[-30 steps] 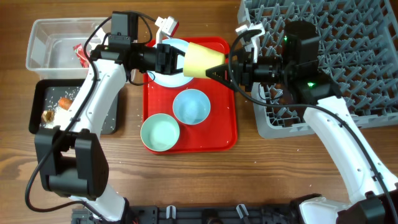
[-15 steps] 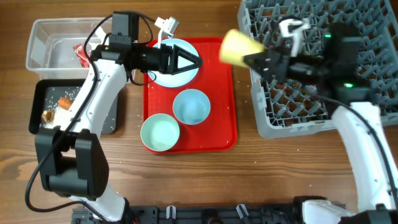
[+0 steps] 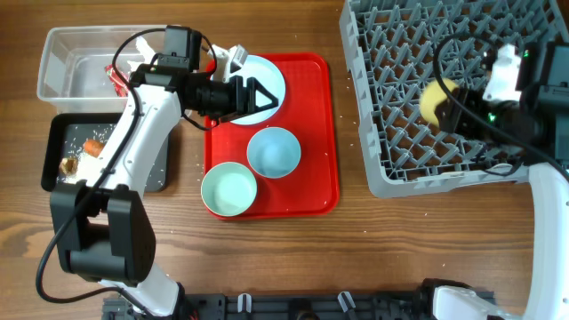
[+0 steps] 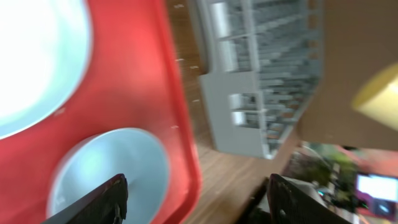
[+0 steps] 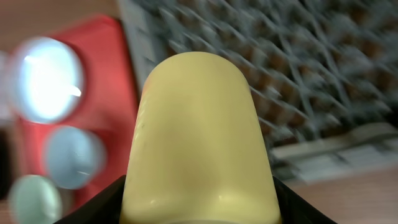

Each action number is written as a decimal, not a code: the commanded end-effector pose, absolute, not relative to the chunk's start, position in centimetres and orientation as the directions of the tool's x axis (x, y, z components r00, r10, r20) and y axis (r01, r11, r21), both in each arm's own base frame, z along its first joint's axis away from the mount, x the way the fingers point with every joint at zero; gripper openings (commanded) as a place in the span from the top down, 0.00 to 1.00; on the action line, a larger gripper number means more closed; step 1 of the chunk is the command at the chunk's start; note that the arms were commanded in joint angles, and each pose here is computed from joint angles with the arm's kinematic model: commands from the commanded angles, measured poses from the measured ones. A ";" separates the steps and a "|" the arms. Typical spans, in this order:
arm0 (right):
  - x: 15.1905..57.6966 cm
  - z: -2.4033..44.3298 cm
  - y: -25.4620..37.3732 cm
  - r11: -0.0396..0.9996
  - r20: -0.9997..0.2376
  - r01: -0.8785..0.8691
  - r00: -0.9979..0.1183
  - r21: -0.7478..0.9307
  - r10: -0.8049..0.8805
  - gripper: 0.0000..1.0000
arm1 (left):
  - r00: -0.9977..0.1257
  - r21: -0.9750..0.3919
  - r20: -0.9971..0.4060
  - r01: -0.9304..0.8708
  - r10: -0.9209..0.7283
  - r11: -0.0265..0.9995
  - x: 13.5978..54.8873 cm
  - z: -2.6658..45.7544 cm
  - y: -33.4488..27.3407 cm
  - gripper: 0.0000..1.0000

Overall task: Sort waste into correct bins and load items into the dishwasher rack
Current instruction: 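Lower the yellow cup into the grey rack with the right gripper, then release the cup and lift the right gripper from the rack, then reach the right gripper to the light blue bowl and grasp its rim, then carry the light blue bowl right and set it in the rack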

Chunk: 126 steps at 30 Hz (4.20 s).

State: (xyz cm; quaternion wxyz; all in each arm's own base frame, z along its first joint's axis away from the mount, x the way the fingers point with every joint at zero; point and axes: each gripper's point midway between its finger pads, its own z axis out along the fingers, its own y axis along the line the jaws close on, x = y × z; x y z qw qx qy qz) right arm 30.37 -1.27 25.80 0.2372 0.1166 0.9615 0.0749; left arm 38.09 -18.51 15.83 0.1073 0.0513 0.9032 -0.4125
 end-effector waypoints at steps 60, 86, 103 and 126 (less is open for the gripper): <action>36.2 9.9 22.8 0.905 -0.277 -0.300 -0.936 0.303 -0.218 0.45 | -0.965 -0.129 -0.237 -0.085 -0.114 0.988 36.6 12.6 -7.7 0.17; 35.2 2.8 24.4 0.918 -0.168 -0.314 -0.946 0.243 -0.279 0.83 | -0.963 -0.131 -0.245 -0.084 -0.114 0.988 36.9 12.6 -7.7 0.02; 35.0 2.2 23.8 0.916 -0.171 -0.338 -0.937 0.216 -0.305 0.96 | -0.963 -0.132 -0.246 -0.084 -0.114 0.988 36.9 12.7 -7.7 0.00; 44.1 29.5 -0.3 0.745 -0.700 0.311 -0.657 -0.590 -0.280 0.96 | -0.963 -0.131 -0.245 -0.083 -0.114 0.988 36.9 12.7 -7.7 0.00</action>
